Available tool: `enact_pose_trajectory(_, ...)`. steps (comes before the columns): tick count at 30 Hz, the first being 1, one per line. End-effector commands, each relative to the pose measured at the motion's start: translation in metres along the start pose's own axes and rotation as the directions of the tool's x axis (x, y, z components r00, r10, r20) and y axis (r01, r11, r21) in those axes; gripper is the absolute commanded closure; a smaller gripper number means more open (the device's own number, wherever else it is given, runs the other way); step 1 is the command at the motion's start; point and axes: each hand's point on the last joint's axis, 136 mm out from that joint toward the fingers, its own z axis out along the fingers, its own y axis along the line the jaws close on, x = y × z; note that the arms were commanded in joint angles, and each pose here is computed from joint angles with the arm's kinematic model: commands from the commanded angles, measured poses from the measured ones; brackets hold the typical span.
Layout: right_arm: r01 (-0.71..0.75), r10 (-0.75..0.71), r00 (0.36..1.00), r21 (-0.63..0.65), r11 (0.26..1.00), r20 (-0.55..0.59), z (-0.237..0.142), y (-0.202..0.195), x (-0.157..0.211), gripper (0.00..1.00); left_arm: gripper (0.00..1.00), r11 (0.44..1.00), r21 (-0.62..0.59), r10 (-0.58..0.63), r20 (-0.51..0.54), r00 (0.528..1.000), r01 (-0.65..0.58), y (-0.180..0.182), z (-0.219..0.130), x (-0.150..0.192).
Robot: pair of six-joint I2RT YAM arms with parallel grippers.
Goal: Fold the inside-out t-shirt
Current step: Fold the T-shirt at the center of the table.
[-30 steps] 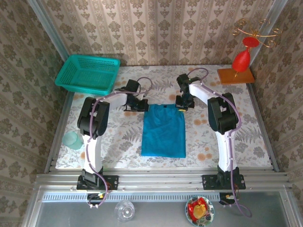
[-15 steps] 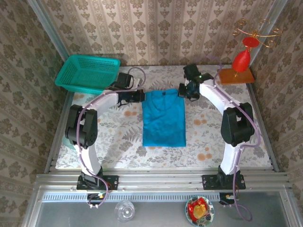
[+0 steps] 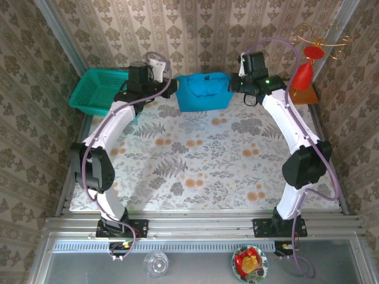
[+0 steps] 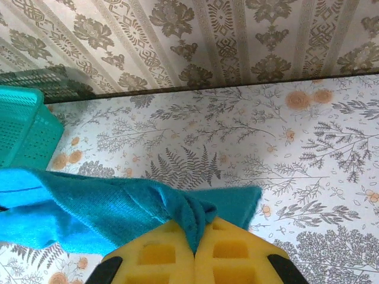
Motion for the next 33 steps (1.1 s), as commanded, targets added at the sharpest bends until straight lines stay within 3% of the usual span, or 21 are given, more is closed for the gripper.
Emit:
enact_pose_trajectory(1,0.022,-0.021,1.000,-0.049,0.999,0.018,-0.019,0.005,0.015,1.00,1.00,0.998,0.043,0.042,0.005,0.999,-0.043,-0.014,-0.021,0.013)
enact_pose_trajectory(9,0.033,-0.050,0.995,-0.183,0.982,-0.090,-0.061,0.028,0.117,1.00,1.00,0.994,0.109,-0.011,-0.085,0.996,0.020,-0.056,-0.067,0.103)
enact_pose_trajectory(18,-0.067,0.025,0.980,-0.203,0.977,-0.199,-0.101,0.030,0.218,1.00,1.00,0.991,0.066,-0.101,-0.179,0.979,0.115,-0.072,-0.107,0.185)
enact_pose_trajectory(25,-0.116,0.067,0.971,-0.209,0.971,-0.228,-0.089,0.033,0.240,1.00,1.00,0.990,0.028,-0.127,-0.234,0.964,0.137,-0.056,-0.097,0.200)
enact_pose_trajectory(33,-0.124,0.104,0.937,-0.037,0.992,-0.333,-0.049,0.011,0.240,1.00,1.00,0.989,0.007,-0.137,-0.327,0.935,0.147,-0.032,-0.062,0.196)
